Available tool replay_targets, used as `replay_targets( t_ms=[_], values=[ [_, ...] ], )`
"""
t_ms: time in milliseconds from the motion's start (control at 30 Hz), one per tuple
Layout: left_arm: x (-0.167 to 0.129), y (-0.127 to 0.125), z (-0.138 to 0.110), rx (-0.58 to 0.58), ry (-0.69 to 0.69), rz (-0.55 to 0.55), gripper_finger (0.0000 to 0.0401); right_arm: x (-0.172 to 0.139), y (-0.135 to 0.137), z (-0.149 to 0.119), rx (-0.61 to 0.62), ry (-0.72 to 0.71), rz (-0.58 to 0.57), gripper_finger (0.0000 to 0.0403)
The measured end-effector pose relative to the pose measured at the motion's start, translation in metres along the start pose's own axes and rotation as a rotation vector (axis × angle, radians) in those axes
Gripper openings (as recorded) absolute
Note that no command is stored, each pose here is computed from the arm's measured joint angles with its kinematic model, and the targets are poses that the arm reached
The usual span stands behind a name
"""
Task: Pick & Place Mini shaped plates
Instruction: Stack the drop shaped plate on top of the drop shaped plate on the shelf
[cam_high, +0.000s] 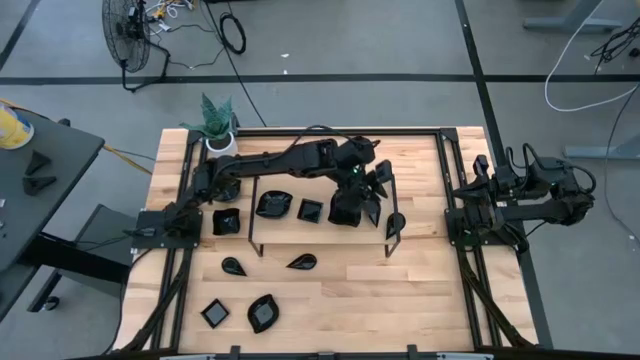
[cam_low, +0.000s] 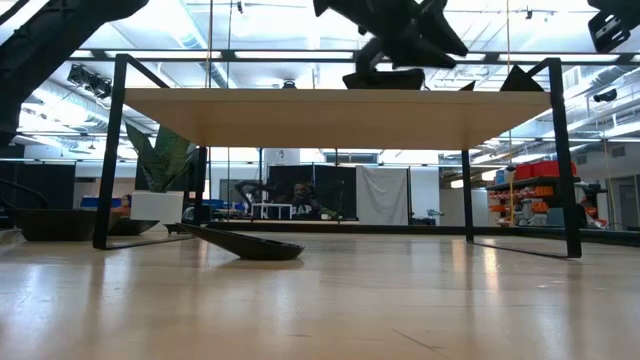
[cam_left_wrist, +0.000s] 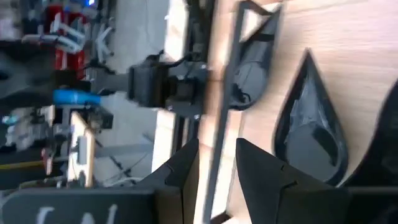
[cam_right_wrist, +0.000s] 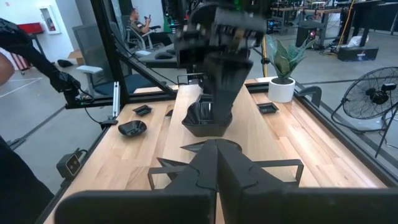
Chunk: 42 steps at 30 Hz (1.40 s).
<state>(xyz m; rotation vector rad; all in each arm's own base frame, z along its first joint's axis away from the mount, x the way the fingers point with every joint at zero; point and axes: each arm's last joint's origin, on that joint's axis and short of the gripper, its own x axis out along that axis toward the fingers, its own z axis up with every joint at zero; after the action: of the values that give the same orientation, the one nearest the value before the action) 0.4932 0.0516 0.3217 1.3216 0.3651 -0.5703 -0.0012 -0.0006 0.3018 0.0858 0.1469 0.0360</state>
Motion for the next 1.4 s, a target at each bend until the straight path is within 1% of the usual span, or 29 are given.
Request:
replay_targets(
  t_ms=[100, 200, 333, 467, 533, 600, 667, 800, 933, 1033, 1100, 1233, 1400],
  values=[
    [-0.016, 0.008, 0.001, -0.058, 0.013, 0.028, 0.0106, 0.0, 0.0, 0.0, 0.0, -0.001, 0.0, 0.0005],
    [-0.03, 0.013, -0.001, -0.147, 0.023, 0.043, 0.0088, 0.0, 0.0, 0.0, 0.0, 0.0, 0.0, 0.0005],
    [-0.051, 0.019, -0.007, -0.288, 0.054, 0.057, 0.0048, 0.0, 0.0, 0.0, 0.0, 0.0, 0.0, 0.0005],
    [-0.067, 0.016, -0.018, -0.415, 0.092, 0.018, 0.0008, 0.0, 0.0, 0.0, 0.0, 0.0, 0.0, 0.0005],
    [-0.073, 0.015, -0.022, -0.454, 0.109, -0.001, 0.0007, 0.0, 0.0, 0.0, 0.0, 0.0, 0.0, 0.0005],
    [-0.082, 0.011, -0.025, -0.485, 0.138, -0.046, 0.0008, 0.0, 0.0, 0.0, 0.0, 0.0, 0.0, 0.0005],
    [-0.091, 0.009, -0.026, -0.51, 0.182, -0.066, 0.0006, 0.0, 0.0, 0.0, 0.0, 0.001, 0.0, 0.0005],
    [-0.099, -0.003, -0.029, -0.577, 0.26, -0.18, 0.0005, 0.0, 0.0, 0.0, 0.0, 0.0, 0.0, 0.0005],
    [-0.111, -0.012, -0.027, -0.661, 0.298, -0.276, 0.0003, 0.0, 0.0, 0.0, 0.0, -0.001, 0.0, 0.0005],
    [-0.119, -0.015, -0.024, -0.718, 0.318, -0.311, 0.0003, 0.0, 0.0, 0.0, 0.0, 0.0, 0.0, 0.0005],
    [-0.124, -0.019, -0.022, -0.745, 0.336, -0.357, 0.0003, 0.0, 0.0, 0.0, 0.0, 0.0, 0.0, 0.0005],
    [-0.13, -0.022, -0.017, -0.753, 0.345, -0.401, 0.0002, 0.0, 0.0, 0.0, 0.0, 0.0, 0.0, 0.0005],
    [-0.139, -0.021, -0.008, -0.772, 0.341, -0.399, 0.0001, 0.0, 0.0, 0.0, 0.0, 0.0, 0.0, 0.0005]
  ],
)
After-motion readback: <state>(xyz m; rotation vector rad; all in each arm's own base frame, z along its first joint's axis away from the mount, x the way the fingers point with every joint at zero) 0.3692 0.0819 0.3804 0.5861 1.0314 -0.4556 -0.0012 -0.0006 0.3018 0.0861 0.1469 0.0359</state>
